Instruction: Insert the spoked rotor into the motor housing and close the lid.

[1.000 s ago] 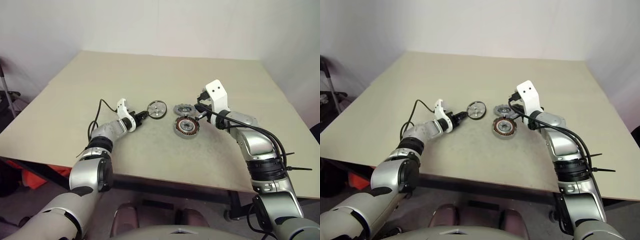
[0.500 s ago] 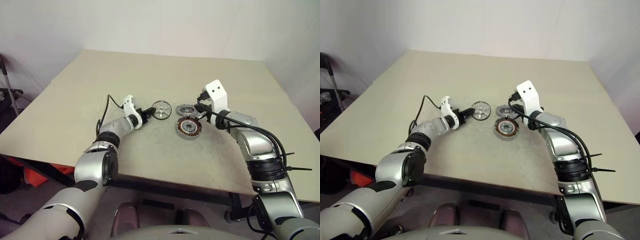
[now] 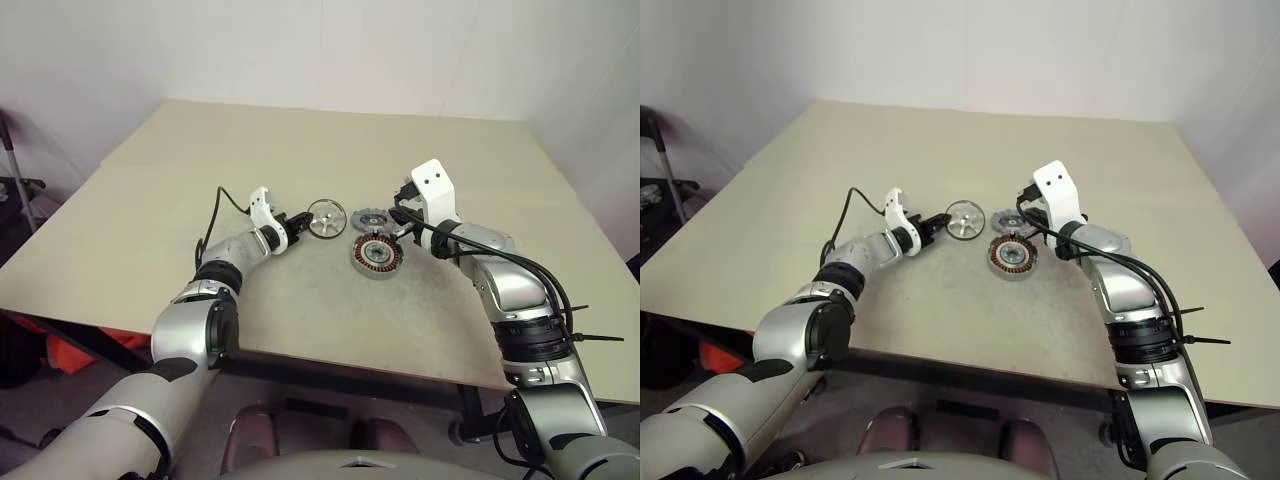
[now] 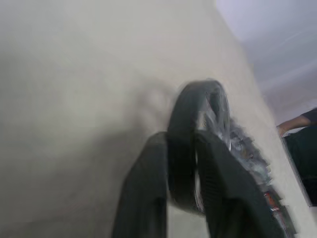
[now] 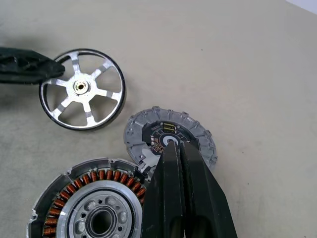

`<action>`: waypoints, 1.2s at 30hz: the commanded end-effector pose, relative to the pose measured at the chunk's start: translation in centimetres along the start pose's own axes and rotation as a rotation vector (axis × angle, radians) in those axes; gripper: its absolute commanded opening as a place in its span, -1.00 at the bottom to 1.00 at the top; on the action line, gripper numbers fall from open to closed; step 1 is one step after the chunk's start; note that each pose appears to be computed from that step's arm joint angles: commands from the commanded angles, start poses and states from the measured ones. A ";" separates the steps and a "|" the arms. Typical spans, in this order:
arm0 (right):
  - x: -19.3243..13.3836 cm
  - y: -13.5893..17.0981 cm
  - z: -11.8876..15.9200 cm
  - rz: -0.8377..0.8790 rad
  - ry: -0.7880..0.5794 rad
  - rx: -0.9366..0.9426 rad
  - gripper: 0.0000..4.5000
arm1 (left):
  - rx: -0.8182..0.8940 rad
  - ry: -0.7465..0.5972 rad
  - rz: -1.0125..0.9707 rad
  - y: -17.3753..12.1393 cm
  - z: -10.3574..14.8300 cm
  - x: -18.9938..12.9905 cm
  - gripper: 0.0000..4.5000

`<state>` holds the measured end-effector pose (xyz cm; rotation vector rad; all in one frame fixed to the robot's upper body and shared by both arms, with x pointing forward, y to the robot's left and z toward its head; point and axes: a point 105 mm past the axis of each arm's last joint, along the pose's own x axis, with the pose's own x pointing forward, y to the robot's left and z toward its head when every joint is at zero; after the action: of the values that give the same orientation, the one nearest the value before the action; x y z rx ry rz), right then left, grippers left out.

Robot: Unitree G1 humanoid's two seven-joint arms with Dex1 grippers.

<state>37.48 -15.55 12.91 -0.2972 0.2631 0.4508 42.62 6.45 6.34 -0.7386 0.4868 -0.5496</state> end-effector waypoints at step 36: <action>-4.3 -10.6 -2.8 -0.521 0.091 0.048 -1.00 | -0.251 0.350 -0.188 -8.5 -4.1 0.1 -0.80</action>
<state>38.05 -27.28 11.70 -0.3159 0.3514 -0.0660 37.43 -0.74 8.40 -0.9616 0.8738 -0.7791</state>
